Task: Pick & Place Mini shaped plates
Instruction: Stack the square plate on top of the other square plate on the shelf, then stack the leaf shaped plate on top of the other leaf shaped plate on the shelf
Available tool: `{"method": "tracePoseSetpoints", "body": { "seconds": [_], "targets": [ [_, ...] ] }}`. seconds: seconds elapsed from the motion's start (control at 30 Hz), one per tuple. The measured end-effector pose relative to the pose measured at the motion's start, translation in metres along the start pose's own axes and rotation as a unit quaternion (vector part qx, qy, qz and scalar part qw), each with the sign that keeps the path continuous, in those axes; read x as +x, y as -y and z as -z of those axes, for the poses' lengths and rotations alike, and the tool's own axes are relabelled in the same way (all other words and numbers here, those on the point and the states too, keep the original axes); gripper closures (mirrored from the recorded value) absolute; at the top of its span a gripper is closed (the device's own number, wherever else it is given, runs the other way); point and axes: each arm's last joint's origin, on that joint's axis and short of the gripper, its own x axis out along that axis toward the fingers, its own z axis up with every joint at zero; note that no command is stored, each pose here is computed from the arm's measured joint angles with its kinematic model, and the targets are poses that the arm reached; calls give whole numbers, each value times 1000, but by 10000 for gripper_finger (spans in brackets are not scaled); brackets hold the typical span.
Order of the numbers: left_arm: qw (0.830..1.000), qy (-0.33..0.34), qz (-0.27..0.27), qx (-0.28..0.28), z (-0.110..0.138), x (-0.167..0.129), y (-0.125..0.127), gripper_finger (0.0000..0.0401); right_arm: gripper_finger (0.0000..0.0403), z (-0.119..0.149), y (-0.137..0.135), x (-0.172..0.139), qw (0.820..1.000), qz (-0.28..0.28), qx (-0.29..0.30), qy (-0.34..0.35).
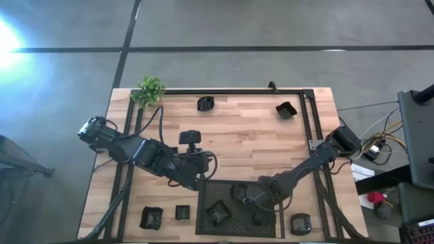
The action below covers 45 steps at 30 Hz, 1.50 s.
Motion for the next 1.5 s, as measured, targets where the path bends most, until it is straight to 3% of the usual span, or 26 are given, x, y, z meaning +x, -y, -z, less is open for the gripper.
{"method": "tracePoseSetpoints", "body": {
  "seconds": [0.13, 0.47, 0.67, 0.93, 1.13, 1.33, 1.5],
  "targets": [
    [1000, 0, 0, 0, 0, 0, 0, 359, 342, -1, -6, -2, 1000, -25, -18, 3],
    [1000, 0, 0, 0, 0, 0, 0, 359, 342, -3, -9, -9, 999, -23, -24, 11],
    [1000, -22, -2, -5, 5, -1, -1, 359, 342, -11, -19, -43, 994, -27, -65, 85],
    [994, -67, -18, -79, 18, -10, -8, 359, 342, -9, -22, -95, 977, -1, -92, 192],
    [977, -138, -55, -154, 36, -15, -13, 359, 342, 1, -17, -129, 962, 10, -99, 255],
    [944, -210, -118, -224, 61, -12, -12, 359, 342, 11, -11, -155, 948, 13, -96, 304],
    [921, -240, -139, -274, 84, -3, -6, 359, 342, 18, -8, -168, 942, 10, -96, 322]
  ]
}}
